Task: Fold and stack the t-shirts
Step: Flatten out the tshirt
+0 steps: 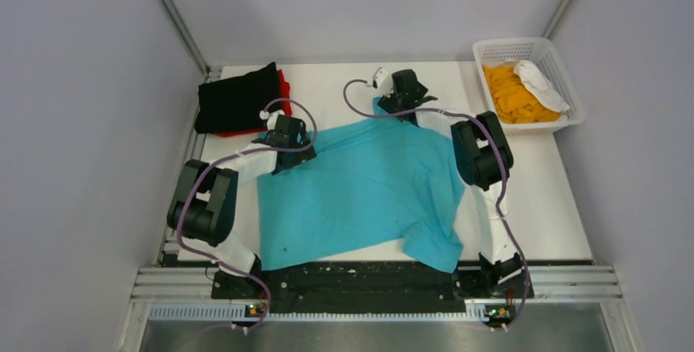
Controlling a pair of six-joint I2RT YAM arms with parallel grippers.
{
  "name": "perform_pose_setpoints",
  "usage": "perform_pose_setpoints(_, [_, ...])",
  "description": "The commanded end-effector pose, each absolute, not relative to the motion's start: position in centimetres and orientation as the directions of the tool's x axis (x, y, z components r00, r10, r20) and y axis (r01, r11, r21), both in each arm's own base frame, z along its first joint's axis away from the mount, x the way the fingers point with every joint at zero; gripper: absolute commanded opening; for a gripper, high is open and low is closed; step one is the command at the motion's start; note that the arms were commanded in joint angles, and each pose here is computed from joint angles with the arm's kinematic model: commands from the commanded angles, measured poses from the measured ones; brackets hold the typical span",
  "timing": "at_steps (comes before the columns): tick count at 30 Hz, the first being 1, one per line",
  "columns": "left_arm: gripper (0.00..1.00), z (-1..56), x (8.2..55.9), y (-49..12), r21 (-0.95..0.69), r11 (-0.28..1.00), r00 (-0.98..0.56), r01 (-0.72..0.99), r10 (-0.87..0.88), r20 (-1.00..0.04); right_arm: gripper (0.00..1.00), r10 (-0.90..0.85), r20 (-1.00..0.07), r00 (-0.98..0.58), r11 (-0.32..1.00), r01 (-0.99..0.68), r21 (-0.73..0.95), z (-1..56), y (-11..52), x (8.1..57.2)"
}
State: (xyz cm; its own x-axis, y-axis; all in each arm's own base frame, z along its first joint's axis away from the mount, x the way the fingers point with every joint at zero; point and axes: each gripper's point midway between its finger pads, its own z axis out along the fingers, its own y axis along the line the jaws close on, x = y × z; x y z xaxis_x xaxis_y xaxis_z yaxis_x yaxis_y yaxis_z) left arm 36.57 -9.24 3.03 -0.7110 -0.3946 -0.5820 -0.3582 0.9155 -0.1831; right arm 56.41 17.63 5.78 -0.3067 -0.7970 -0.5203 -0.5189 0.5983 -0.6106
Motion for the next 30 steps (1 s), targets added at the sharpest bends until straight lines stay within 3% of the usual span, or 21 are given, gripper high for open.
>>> perform_pose_setpoints(1, [0.99, 1.5, 35.4, -8.0, -0.105, 0.915, -0.747, -0.390, -0.381, -0.545, 0.80, -0.761, -0.582, -0.286, 0.648, -0.344, -0.679, 8.9, 15.7, 60.4])
perform_pose_setpoints(8, [0.99, 1.4, 35.4, -7.8, -0.096, 0.916, -0.748, -0.390, -0.376, -0.547, 0.81, -0.684, -0.679, -0.268, 0.727, -0.181, -0.662, 10.7, 13.4, 65.4])
perform_pose_setpoints(12, [0.99, 1.5, 35.6, -8.4, -0.121, 0.921, -0.754, -0.370, -0.374, -0.540, 0.82, -0.499, -0.822, -0.275, 0.853, 0.009, -0.521, 14.6, 11.1, 68.7])
perform_pose_setpoints(15, [0.99, 1.9, 35.6, -8.6, -0.132, 0.920, -0.750, -0.368, -0.378, -0.542, 0.82, -0.393, -0.876, -0.280, 0.913, -0.006, -0.408, 17.2, 11.8, 67.6])
perform_pose_setpoints(21, [0.99, 3.1, 36.3, -9.4, -0.182, 0.922, -0.736, -0.342, -0.383, -0.557, 0.82, -0.155, -0.888, -0.434, 0.987, -0.036, -0.154, 18.0, 12.1, 58.6])
perform_pose_setpoints(27, [0.99, 4.7, 37.2, -10.4, -0.243, 0.919, -0.721, -0.310, -0.394, -0.571, 0.81, 0.110, -0.761, -0.639, 0.994, 0.063, 0.090, 13.7, 11.3, 44.9])
perform_pose_setpoints(30, [0.99, 4.8, 37.2, -10.7, -0.256, 0.919, -0.720, -0.299, -0.393, -0.571, 0.79, 0.106, -0.716, -0.690, 0.991, 0.014, 0.134, 11.5, 12.5, 38.8])
